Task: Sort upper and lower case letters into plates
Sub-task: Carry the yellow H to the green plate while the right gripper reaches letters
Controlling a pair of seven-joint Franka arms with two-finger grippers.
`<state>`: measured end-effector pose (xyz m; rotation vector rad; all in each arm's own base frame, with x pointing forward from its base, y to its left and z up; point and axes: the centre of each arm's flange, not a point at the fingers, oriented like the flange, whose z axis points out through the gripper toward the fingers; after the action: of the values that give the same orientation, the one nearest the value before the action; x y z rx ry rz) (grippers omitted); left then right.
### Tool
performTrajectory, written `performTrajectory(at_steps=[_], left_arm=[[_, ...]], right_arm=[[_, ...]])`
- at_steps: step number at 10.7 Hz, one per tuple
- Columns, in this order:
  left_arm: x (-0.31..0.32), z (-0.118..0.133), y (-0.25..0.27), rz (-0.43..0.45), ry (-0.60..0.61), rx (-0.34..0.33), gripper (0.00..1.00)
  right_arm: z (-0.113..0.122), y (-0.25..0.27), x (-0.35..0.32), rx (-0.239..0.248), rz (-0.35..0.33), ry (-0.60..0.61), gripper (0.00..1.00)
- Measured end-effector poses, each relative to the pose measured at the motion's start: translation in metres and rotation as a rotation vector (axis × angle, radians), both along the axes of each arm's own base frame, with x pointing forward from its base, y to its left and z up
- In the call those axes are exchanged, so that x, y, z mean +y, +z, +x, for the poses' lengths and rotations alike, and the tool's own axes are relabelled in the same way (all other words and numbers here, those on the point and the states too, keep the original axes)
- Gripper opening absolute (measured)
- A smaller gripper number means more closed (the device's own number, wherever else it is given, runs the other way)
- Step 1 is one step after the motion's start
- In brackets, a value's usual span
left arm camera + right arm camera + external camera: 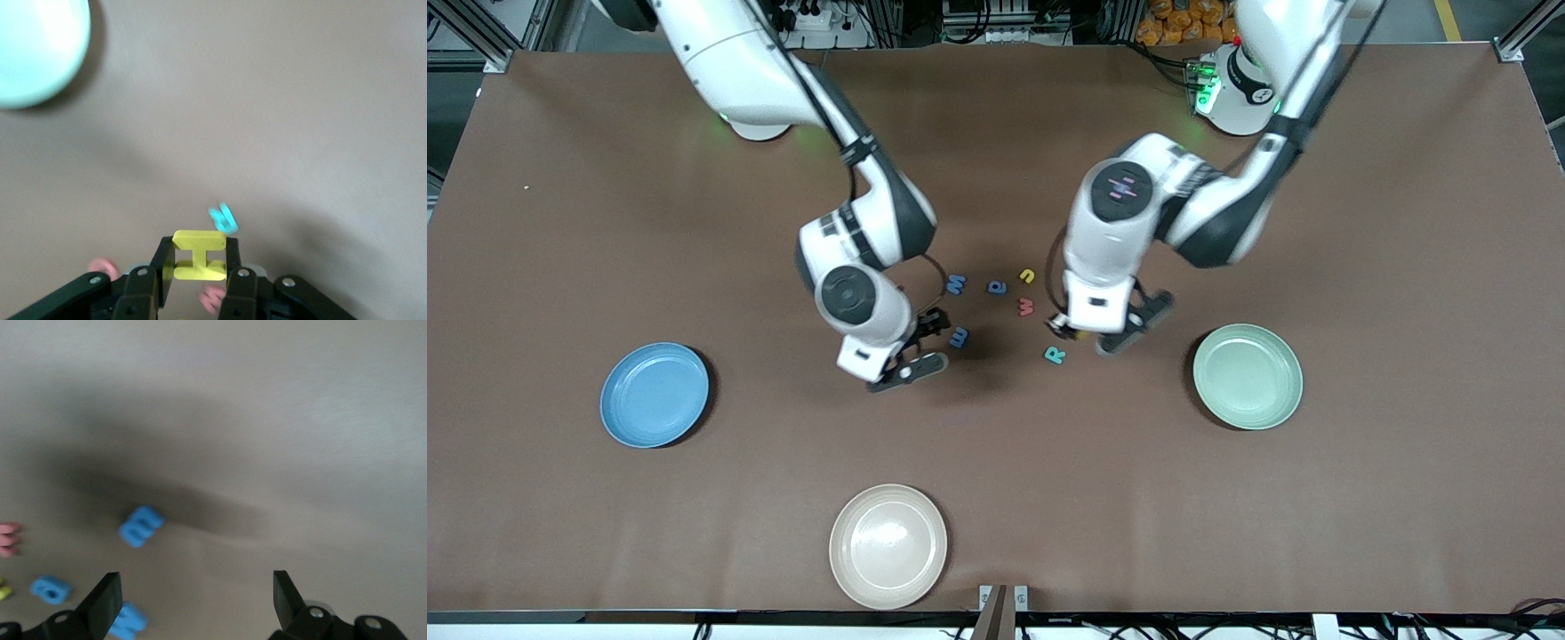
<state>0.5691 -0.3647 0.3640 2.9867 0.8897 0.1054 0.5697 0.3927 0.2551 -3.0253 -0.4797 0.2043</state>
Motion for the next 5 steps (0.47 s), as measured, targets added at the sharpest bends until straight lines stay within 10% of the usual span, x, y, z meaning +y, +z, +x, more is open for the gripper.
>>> performTrajectory(at_steps=[5], left_arm=[[0.162, 0.060, -0.007, 0.076, -0.287, 0.112, 0.34]], right_arm=[[-0.106, 0.001, 0.143, -0.097, 0.053, 0.192, 1.00]])
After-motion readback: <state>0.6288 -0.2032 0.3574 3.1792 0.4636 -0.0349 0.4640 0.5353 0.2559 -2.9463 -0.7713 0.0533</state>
